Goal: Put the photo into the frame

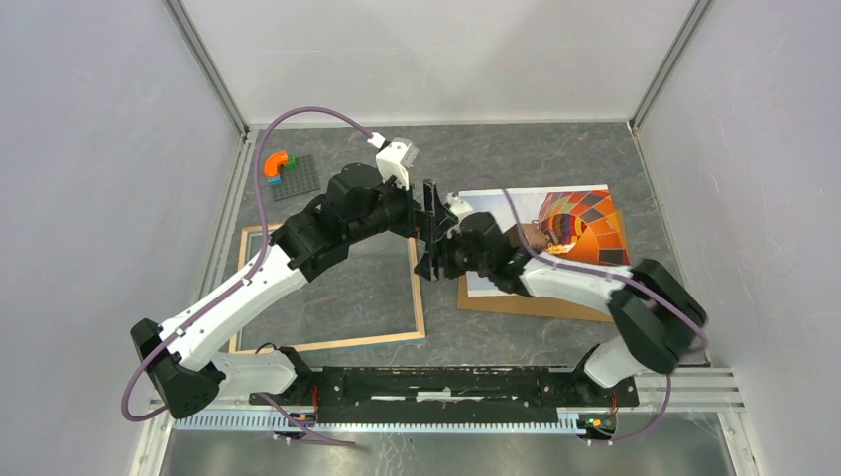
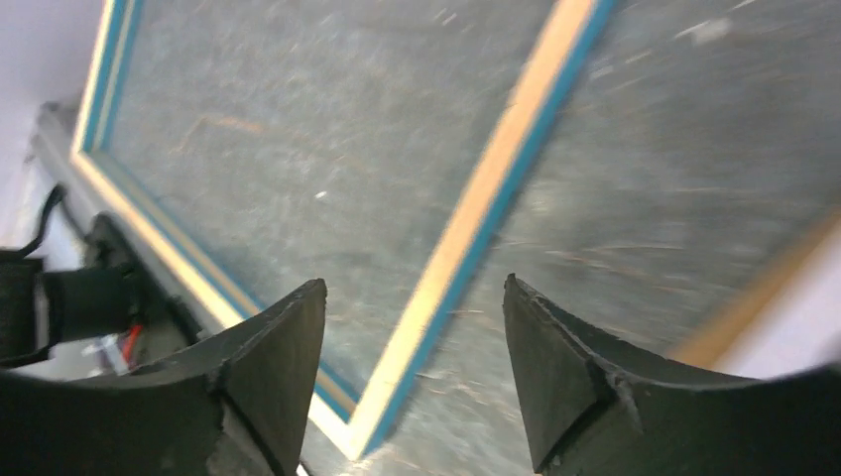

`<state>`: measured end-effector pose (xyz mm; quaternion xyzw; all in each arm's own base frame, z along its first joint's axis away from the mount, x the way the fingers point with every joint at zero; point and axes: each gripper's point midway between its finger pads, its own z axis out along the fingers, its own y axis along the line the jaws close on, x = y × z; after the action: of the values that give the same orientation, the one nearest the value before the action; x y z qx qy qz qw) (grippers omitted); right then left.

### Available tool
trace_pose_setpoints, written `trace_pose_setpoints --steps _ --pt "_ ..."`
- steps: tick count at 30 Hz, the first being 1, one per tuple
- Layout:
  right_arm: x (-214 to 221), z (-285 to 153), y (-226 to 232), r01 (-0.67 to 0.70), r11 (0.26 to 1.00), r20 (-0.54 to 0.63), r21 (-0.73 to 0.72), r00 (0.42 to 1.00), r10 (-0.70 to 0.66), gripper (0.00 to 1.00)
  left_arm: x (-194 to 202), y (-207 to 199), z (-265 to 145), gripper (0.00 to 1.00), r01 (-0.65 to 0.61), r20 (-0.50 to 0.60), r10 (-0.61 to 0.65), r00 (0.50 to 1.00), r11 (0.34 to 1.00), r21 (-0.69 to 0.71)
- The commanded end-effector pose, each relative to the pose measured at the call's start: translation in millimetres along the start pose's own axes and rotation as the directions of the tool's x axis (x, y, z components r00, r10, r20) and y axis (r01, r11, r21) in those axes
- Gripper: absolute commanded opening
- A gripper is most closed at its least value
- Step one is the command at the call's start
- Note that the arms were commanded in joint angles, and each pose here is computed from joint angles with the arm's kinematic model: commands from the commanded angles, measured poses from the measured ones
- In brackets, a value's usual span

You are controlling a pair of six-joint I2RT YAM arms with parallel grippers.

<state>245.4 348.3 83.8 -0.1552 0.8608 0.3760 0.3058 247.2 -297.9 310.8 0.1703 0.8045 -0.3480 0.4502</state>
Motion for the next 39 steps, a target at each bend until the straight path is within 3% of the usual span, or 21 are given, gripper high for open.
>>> trace_pose_setpoints --steps 1,3,5,7,13,18,22,27,31,35,39 --pt "-30.4 -66.6 -79.0 0.207 0.894 0.018 0.398 0.972 -0.233 0.78 -19.7 -3.8 -10.8 1.00 -0.021 0.077 0.020 0.997 1.000 0.007" --pt "-32.1 -111.7 -129.2 0.243 0.724 -0.048 0.646 0.959 -0.279 0.82 -17.8 -1.9 -8.8 1.00 -0.015 0.072 0.015 0.997 1.000 0.000" --pt "-23.9 -154.8 -168.7 0.254 0.547 -0.123 0.797 0.956 -0.265 0.84 -11.9 1.1 -1.2 1.00 -0.004 0.051 0.004 0.999 1.000 -0.010" --pt "-14.0 -182.1 -197.1 0.219 0.470 -0.131 0.855 0.968 -0.212 0.86 -0.4 4.4 11.0 1.00 0.017 0.009 -0.016 1.000 1.000 -0.018" --pt "6.4 -188.7 -226.1 0.008 0.665 0.090 0.747 0.989 -0.114 0.89 58.3 11.6 63.4 1.00 0.121 -0.188 -0.122 0.975 0.992 -0.018" --pt "20.7 -180.3 -237.0 -0.086 0.768 0.159 0.635 0.987 -0.022 0.88 90.6 36.6 105.5 1.00 0.245 -0.254 -0.255 0.933 0.967 -0.070" --pt "35.5 -173.6 -241.2 -0.139 0.805 0.178 0.577 0.983 0.042 0.86 88.8 57.5 135.2 1.00 0.378 -0.200 -0.389 0.899 0.921 -0.092" --pt "52.7 -169.1 -244.4 -0.184 0.819 0.185 0.543 0.978 0.098 0.85 83.4 82.7 176.2 1.00 0.428 -0.097 -0.442 0.892 0.894 -0.134" --pt "58.1 -165.5 -243.5 -0.202 0.831 0.181 0.518 0.976 0.124 0.83 83.9 105.6 217.4 1.00 0.533 -0.026 -0.543 0.840 0.832 -0.153" --pt "57.2 -167.0 -245.5 -0.209 0.829 0.186 0.518 0.974 0.130 0.83 90.7 133.4 251.1 1.00 0.575 0.034 -0.580 0.814 0.794 -0.198" --pt "58.0 -165.8 -244.7 -0.213 0.836 0.186 0.506 0.973 0.136 0.83 88.8 160.3 265.2 1.00 0.565 0.123 -0.555 0.823 0.776 -0.281"
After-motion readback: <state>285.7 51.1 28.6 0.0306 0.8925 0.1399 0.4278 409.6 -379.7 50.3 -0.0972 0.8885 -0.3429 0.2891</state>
